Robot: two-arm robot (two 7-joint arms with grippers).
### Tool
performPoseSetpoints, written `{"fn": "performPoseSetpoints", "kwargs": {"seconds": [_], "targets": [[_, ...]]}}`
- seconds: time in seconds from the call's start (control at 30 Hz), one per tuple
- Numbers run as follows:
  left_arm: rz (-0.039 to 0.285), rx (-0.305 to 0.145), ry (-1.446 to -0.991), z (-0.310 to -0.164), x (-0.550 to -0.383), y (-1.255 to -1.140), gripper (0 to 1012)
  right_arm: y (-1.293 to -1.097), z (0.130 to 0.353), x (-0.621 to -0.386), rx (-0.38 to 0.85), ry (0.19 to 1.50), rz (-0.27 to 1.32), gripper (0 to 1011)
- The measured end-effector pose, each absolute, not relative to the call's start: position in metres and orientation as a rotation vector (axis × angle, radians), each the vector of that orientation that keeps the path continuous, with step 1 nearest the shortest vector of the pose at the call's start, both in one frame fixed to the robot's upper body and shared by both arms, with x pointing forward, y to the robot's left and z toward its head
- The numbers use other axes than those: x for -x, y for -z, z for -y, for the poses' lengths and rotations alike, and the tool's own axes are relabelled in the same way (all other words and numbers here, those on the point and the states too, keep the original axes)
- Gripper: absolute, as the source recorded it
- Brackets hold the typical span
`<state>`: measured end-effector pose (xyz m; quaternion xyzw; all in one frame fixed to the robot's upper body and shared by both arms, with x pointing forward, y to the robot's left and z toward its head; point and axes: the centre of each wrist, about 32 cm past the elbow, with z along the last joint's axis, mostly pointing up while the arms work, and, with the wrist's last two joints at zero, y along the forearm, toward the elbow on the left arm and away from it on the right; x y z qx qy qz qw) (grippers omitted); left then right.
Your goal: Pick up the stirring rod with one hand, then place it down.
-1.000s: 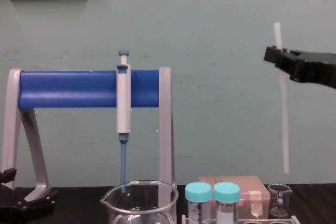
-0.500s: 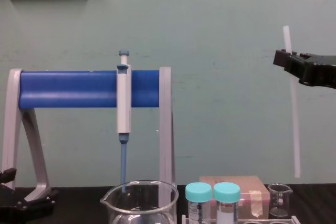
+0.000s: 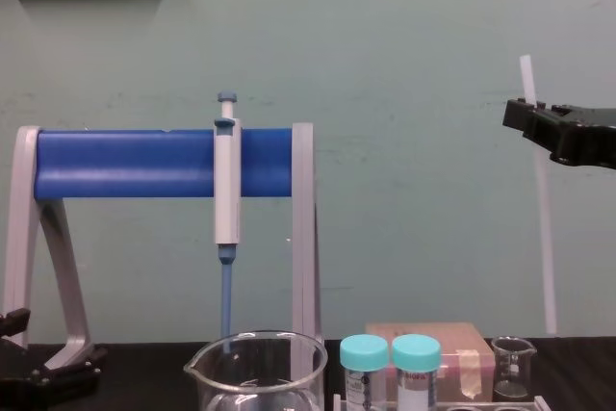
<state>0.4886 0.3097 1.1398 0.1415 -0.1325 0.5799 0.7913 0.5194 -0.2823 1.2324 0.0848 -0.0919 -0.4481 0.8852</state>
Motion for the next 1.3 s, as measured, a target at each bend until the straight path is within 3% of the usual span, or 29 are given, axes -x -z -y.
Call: {"fn": "performPoseSetpoints", "kwargs": {"seconds": [1.3], "targets": [[0.285,-0.304,-1.248,-0.3097,-0.4886,-1.1398,1001,-1.2299,0.2792,-0.5179,-0.172,0.915,0.182,79]]}}
